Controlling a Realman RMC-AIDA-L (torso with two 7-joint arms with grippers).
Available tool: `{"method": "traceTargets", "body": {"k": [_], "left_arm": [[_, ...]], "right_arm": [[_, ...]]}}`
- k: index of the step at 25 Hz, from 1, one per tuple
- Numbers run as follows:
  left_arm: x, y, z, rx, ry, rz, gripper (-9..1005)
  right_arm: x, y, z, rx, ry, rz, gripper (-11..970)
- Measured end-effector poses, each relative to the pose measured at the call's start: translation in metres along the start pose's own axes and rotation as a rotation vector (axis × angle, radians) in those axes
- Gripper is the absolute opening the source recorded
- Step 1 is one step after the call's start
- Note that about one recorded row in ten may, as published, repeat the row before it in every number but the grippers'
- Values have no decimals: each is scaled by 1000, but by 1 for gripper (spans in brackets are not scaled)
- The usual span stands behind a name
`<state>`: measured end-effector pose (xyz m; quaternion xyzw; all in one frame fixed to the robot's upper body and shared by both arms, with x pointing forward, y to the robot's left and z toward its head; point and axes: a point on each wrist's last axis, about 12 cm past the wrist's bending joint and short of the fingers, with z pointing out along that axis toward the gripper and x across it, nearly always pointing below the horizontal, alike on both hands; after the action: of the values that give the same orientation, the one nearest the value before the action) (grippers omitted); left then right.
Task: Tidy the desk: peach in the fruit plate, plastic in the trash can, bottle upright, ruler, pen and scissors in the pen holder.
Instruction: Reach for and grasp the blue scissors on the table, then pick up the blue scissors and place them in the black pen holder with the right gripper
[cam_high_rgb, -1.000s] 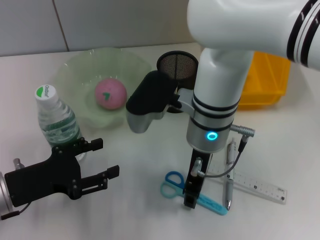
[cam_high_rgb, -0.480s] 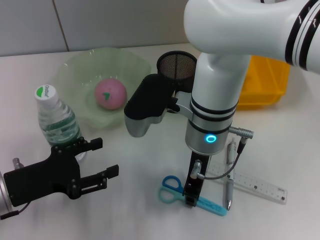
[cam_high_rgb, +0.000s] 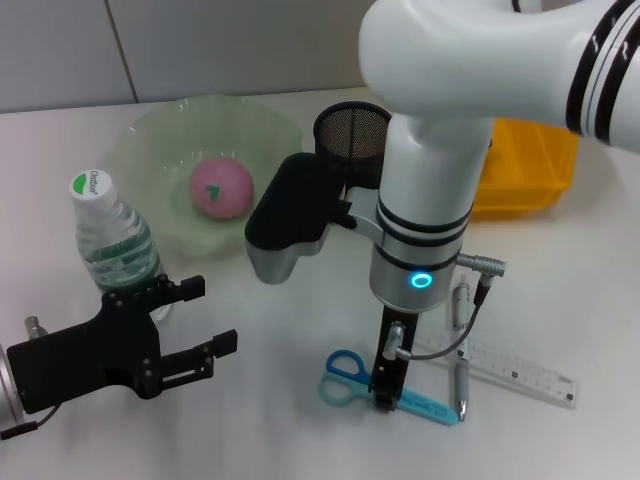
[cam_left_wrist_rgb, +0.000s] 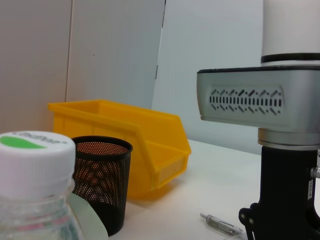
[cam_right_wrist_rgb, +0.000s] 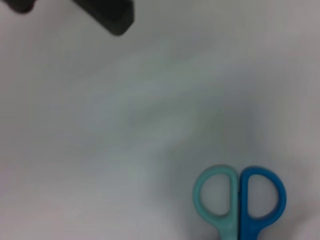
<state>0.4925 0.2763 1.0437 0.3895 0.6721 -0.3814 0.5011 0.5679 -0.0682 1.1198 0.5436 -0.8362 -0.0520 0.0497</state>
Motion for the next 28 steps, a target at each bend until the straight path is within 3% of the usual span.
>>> {"method": "traceTargets", "body": {"k": [28], "left_arm": [[-1,2,-5,-1,-2,-7,783]], "right_arm": [[-5,2,-6,50,-19,-75,255]]}}
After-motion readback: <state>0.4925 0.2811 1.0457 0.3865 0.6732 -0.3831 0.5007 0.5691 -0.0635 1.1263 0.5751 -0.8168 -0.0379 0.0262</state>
